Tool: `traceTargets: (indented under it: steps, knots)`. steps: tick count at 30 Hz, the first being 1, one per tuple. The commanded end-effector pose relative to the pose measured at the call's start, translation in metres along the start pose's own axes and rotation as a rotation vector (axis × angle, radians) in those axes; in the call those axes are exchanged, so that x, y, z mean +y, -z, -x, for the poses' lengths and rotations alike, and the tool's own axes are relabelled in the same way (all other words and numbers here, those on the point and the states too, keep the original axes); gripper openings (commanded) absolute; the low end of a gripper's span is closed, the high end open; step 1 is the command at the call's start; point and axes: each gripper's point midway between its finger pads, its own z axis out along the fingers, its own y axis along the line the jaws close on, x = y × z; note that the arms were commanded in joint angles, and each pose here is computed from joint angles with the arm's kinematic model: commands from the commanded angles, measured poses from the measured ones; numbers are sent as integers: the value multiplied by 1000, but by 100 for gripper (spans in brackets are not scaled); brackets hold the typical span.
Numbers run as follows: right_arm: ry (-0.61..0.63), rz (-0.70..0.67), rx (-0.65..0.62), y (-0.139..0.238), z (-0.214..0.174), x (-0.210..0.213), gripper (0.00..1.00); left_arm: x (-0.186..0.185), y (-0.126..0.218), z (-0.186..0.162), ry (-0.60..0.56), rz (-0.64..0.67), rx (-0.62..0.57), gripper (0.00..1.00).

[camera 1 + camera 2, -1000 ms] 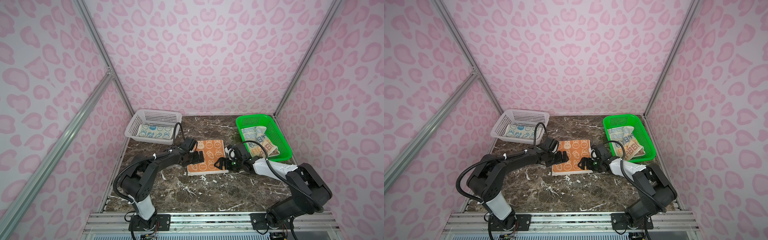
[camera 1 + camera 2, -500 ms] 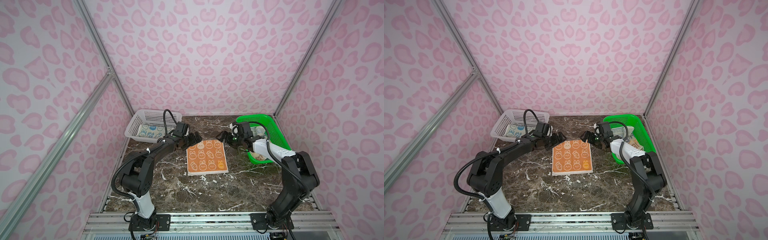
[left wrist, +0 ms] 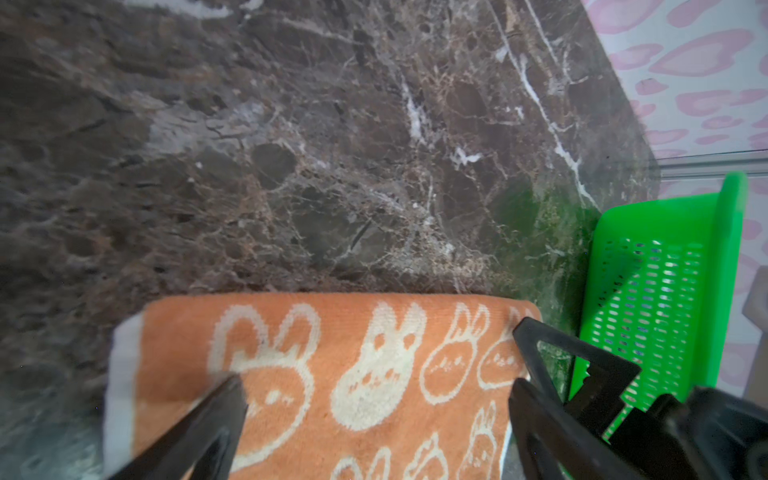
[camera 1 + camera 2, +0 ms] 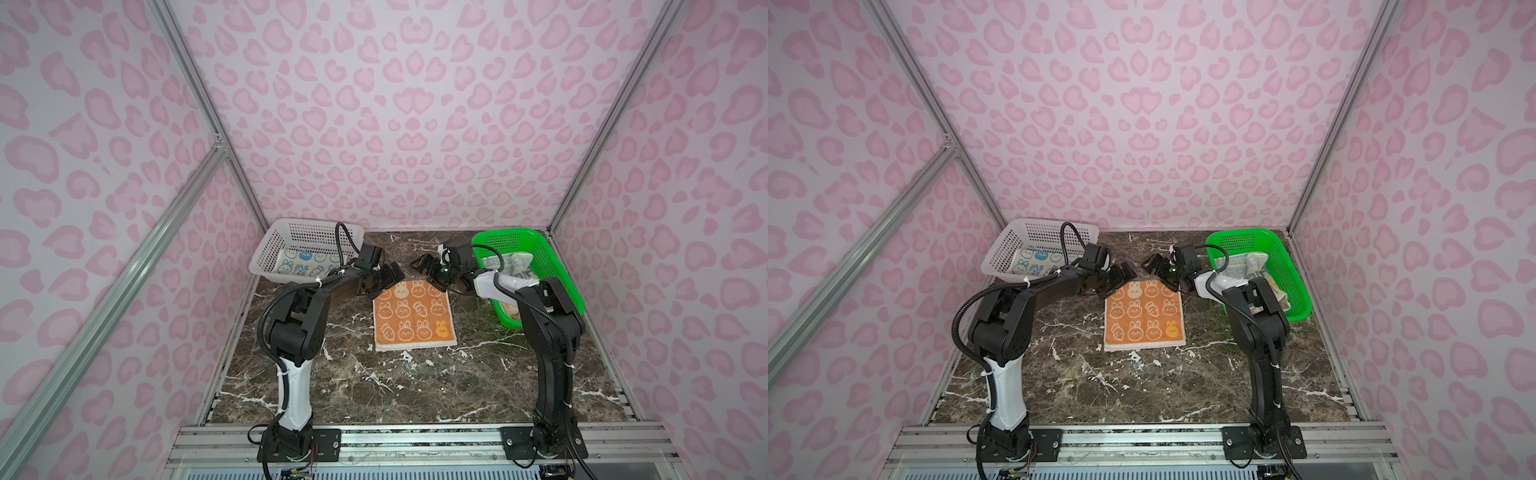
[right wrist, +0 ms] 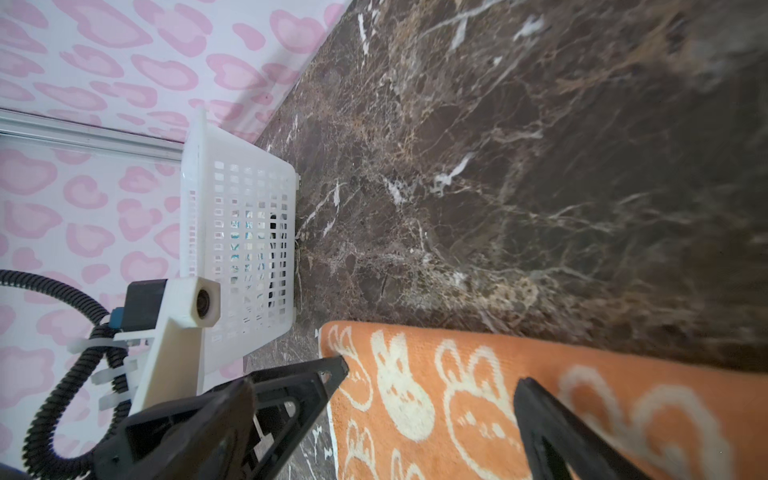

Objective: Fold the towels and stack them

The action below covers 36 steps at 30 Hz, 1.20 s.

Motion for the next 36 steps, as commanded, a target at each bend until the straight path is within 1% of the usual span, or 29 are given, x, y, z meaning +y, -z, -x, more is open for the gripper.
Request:
traceTargets:
  steps: [1, 5, 6, 10, 21, 27, 31, 33, 36]
  knots:
    - [-47, 60, 0, -13, 1, -1, 99, 7, -7, 7, -16, 11, -34, 100]
    - [-43, 37, 10, -20, -2, -13, 99, 15, -9, 6, -19, 22, -32, 100]
    - [-45, 30, 12, -20, -2, -17, 99, 27, -11, -1, -14, 47, -17, 100]
    - [-46, -3, 21, -17, -1, -34, 99, 42, -11, -3, -9, 73, -17, 100]
    - [36, -150, 60, 1, 2, -67, 99, 62, -11, -18, -9, 91, -3, 100]
    - [88, -186, 72, 13, 2, -69, 99, 66, -6, -25, -6, 93, 0, 99]
    - [133, -233, 71, 19, 4, -72, 99, 63, -2, -30, -20, 96, -5, 99]
    - [151, -251, 75, 22, 5, -72, 99, 59, 0, -31, -41, 100, -8, 99]
    - [183, -246, 70, 30, 9, -62, 99, 44, 8, -27, -103, 97, -26, 98]
